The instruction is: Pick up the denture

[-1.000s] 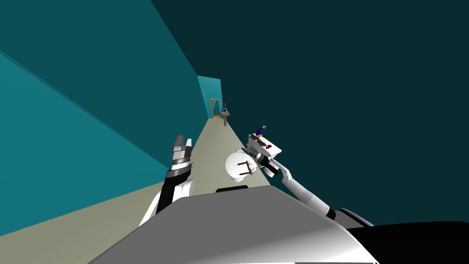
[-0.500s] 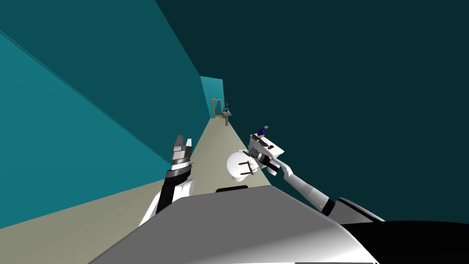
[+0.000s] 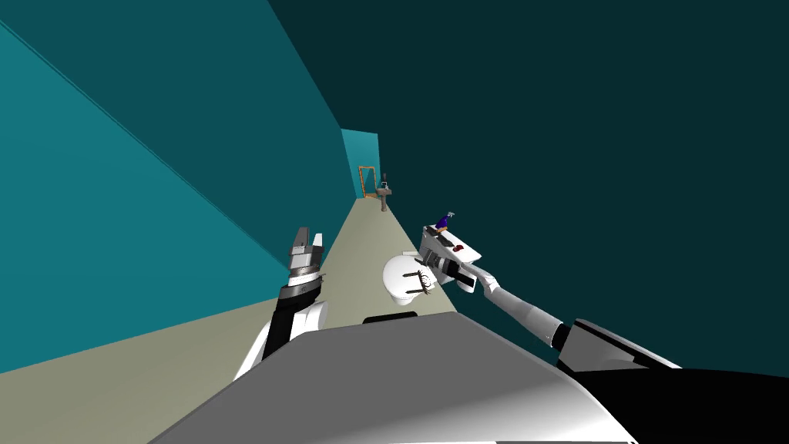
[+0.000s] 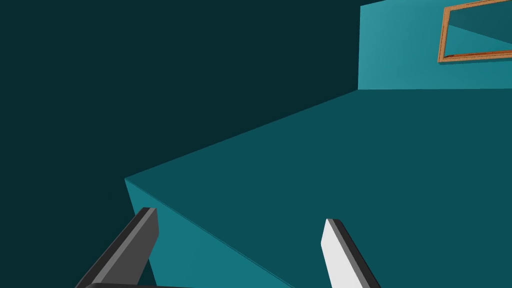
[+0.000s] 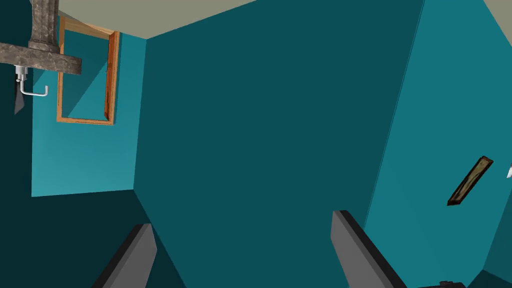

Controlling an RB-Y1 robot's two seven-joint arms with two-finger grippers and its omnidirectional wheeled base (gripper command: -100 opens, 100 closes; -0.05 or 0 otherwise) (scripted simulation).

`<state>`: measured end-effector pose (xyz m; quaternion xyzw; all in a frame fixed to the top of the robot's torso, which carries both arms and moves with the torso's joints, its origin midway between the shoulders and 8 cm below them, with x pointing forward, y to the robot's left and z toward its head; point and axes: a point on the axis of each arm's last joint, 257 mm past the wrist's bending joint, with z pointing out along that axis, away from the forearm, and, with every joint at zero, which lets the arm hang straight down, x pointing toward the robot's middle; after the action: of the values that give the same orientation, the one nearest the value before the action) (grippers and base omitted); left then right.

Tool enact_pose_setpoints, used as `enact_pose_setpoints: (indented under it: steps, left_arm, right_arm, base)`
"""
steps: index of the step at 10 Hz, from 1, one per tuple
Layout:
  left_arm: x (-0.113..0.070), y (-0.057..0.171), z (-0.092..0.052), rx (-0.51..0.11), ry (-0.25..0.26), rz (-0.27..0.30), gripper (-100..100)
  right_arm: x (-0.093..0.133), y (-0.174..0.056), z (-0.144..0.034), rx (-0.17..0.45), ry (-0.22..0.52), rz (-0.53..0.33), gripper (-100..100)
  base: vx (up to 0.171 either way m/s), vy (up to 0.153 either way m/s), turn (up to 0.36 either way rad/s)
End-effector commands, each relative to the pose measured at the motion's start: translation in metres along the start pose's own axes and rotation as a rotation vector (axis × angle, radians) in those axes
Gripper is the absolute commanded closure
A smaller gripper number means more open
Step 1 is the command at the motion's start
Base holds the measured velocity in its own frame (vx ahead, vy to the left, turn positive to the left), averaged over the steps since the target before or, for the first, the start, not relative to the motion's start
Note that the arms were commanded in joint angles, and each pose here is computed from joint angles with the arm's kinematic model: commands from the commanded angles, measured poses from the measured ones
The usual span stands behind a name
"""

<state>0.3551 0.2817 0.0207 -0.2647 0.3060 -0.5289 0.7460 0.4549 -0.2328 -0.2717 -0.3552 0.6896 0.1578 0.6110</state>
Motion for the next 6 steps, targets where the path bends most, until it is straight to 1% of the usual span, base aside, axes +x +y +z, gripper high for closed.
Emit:
enact_pose_setpoints:
  steps: [1,2,3,5,6]
  left_arm:
    - [0.0,0.0,0.0,0.0,0.0,0.0,0]
    - [0.0,0.0,0.0,0.0,0.0,0.0,0]
    - [0.0,0.0,0.0,0.0,0.0,0.0,0]
    - [0.0,0.0,0.0,0.0,0.0,0.0,0]
    - [0.0,0.0,0.0,0.0,0.0,0.0,0]
  right_arm:
    - [0.01,-0.008,-0.007,-0.003,0.039,-0.047,-100]
    - [0.028,-0.02,-0.017,-0.01,0.101,-0.124,-100]
    - [0.029,-0.022,-0.019,-0.01,0.106,-0.129,-100]
    - [0.059,-0.05,-0.042,-0.024,0.223,-0.274,-100]
    - [0.06,-0.056,-0.048,-0.021,0.237,-0.287,-100]
  base:
    - [-0.012,0.0,0.032]
    - [-0.012,0.002,0.061]
    - [-0.009,-0.002,0.034]
    - [-0.008,-0.01,0.068]
    - [-0.006,-0.014,0.028]
